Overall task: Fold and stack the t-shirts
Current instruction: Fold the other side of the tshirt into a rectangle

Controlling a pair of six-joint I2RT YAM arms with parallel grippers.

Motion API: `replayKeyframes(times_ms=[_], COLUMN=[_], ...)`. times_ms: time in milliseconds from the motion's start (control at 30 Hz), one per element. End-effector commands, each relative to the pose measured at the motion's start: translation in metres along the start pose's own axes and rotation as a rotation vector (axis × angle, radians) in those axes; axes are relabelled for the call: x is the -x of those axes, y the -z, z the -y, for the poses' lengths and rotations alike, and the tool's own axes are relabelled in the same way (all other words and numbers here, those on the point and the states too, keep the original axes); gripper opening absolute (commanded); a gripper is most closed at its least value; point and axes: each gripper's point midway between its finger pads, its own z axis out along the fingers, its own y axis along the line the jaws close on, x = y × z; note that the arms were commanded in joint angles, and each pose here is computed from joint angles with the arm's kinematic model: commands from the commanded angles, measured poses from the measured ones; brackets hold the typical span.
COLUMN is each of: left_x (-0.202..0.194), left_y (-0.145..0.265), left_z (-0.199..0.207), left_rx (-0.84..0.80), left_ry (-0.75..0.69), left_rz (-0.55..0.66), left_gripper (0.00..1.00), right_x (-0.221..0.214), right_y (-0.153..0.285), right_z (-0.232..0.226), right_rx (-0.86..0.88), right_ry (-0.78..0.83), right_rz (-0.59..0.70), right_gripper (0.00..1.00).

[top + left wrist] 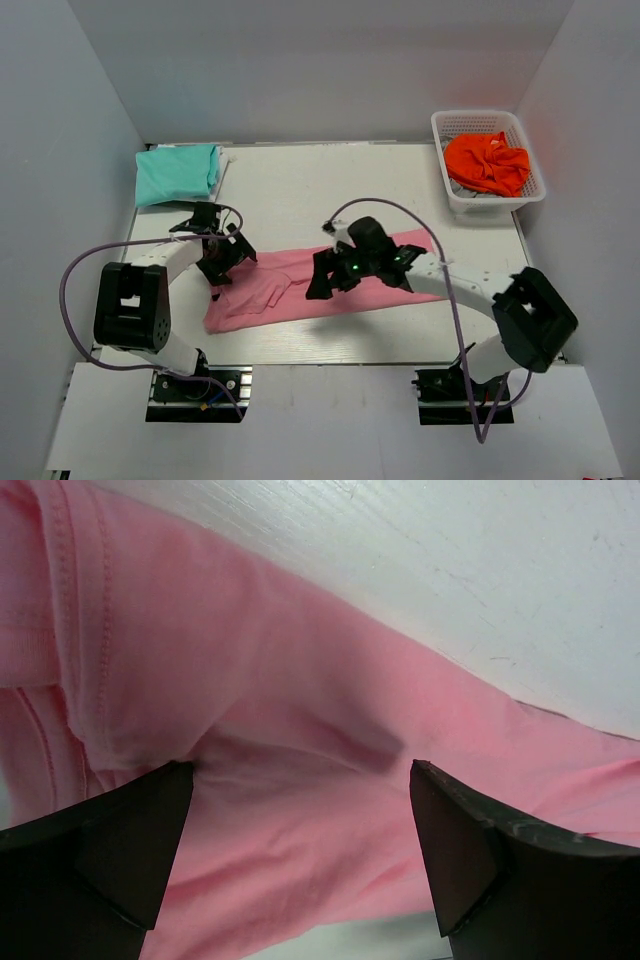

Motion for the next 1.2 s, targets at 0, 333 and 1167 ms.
replayKeyframes(times_ms=[0,333,1167], left_x=[0.000,-0.006,-0.009], left_y=[-0.013,-0.014,-0.015], left_z=[-0.008,-0.012,-0.018], left_rx=[0.002,-0.012,0.007], left_ry=[-0.014,-0.044,-0.051], left_rz=[0.018,0.018,0.011], left_gripper=[1.00,1.00,1.00], right_x=[0.020,0.013,0.007], right_y=[-0.027,-0.110,-0.151], right_z=[-0.035,-0.059,-0.018], right_rx=[0.106,0.111,-0.094], right_ry=[0.044,0.049,-0.072], right_rz=[0.039,-0.012,-0.006], right_gripper=[0.89,0.69,0.11])
